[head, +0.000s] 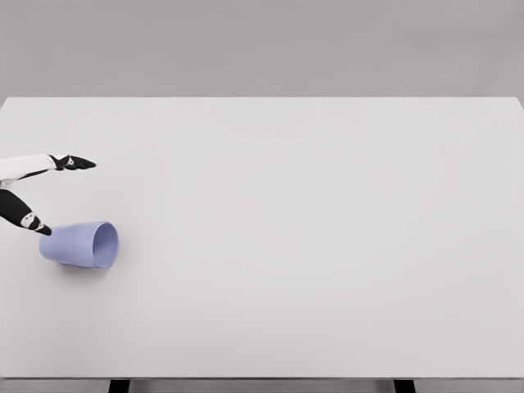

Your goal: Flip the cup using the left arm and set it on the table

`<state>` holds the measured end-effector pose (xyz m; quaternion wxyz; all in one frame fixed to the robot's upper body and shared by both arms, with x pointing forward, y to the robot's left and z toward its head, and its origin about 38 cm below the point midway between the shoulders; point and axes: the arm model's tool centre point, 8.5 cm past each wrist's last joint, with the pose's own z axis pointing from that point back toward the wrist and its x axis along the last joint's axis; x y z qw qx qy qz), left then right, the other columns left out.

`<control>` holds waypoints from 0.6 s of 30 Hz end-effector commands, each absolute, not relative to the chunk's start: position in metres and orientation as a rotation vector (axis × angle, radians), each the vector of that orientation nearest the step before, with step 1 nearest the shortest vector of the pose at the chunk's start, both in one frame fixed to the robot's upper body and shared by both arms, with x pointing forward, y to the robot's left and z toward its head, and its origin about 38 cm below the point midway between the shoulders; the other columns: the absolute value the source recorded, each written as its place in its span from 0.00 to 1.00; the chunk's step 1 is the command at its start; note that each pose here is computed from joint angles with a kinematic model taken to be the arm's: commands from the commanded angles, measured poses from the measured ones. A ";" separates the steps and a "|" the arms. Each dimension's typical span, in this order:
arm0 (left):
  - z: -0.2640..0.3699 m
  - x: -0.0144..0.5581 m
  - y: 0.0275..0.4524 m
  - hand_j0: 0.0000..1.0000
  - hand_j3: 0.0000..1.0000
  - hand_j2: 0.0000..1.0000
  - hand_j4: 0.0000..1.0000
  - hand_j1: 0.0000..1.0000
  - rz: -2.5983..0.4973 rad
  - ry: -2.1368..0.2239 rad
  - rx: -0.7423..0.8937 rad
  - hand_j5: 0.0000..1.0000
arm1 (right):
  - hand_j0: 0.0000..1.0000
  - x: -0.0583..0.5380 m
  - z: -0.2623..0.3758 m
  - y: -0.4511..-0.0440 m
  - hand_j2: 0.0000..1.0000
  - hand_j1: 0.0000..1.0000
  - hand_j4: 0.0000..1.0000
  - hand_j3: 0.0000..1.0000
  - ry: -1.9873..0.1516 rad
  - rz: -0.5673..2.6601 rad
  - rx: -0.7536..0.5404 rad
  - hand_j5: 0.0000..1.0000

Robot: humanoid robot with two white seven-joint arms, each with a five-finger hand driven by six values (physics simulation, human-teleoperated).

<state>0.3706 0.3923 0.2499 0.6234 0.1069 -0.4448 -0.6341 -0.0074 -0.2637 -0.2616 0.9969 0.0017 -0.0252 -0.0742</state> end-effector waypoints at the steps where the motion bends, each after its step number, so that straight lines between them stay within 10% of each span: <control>1: 0.253 0.369 0.394 1.00 1.00 1.00 1.00 1.00 -1.462 -1.023 0.239 1.00 | 1.00 -0.007 -0.262 -0.264 1.00 1.00 1.00 1.00 -0.050 -0.148 0.004 1.00; 18: 0.214 0.359 0.378 1.00 1.00 1.00 1.00 1.00 -1.469 -0.994 0.124 1.00 | 1.00 -0.007 -0.262 -0.264 1.00 1.00 1.00 1.00 -0.050 -0.148 0.004 1.00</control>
